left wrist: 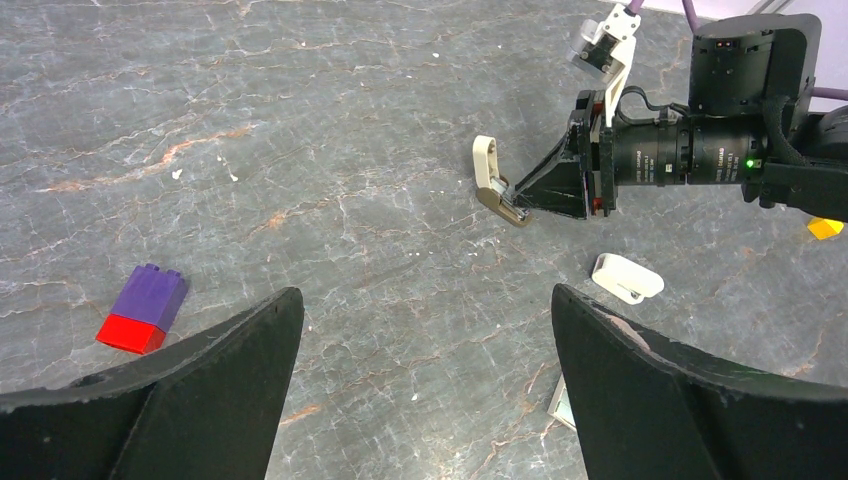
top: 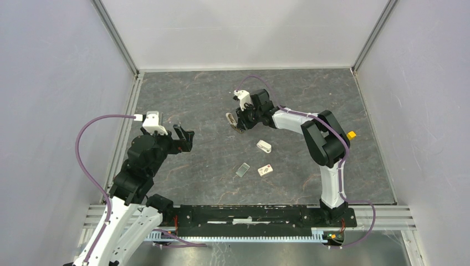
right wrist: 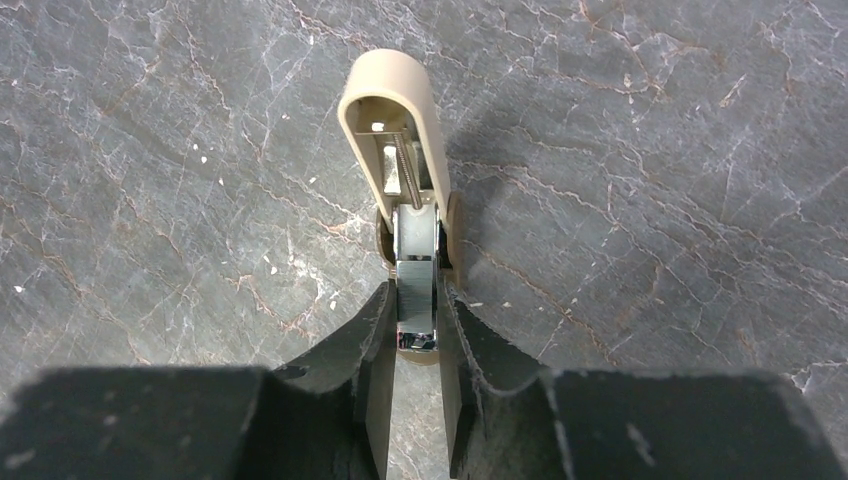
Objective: Load the staples into the stapler
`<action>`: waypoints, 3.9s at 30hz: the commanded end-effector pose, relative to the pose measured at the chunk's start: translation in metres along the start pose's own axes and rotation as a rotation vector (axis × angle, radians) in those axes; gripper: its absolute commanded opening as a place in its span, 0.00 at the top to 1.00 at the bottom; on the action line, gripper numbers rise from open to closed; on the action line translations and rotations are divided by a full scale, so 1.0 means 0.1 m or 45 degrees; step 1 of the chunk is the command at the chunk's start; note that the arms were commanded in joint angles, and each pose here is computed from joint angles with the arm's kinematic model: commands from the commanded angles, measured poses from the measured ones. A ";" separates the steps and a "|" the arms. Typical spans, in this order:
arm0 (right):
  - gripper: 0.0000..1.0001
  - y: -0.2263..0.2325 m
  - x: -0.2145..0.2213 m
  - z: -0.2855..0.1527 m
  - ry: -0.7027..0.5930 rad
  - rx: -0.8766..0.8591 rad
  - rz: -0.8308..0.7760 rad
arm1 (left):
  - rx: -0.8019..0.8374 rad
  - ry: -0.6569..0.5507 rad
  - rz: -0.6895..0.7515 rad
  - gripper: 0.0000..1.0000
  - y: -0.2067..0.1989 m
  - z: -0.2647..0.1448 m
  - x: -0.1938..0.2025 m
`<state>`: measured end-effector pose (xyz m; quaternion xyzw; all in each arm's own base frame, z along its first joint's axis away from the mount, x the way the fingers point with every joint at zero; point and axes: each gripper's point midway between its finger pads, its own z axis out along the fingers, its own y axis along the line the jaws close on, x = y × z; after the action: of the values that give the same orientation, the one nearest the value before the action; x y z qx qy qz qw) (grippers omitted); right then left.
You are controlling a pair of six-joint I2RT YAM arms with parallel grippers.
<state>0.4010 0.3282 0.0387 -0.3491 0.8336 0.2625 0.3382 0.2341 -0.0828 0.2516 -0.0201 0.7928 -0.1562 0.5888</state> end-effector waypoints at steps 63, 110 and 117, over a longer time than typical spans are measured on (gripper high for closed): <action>0.55 0.08 0.02 0.03 0.035 0.188 -0.419 | 0.167 0.555 -0.781 0.32 -0.07 1.00 0.72; 0.79 1.28 0.57 -0.15 -0.082 -0.056 -0.428 | 0.111 0.701 -0.885 0.68 -0.11 1.46 1.60; 0.79 1.30 0.58 -0.13 -0.083 -0.068 -0.428 | 0.183 0.755 -0.869 0.69 -0.39 1.57 1.71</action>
<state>0.2853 0.3685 0.0304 -0.4772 0.7487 0.2078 0.4106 0.3060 -0.1759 0.0478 -0.1989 0.8774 -0.3718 0.2287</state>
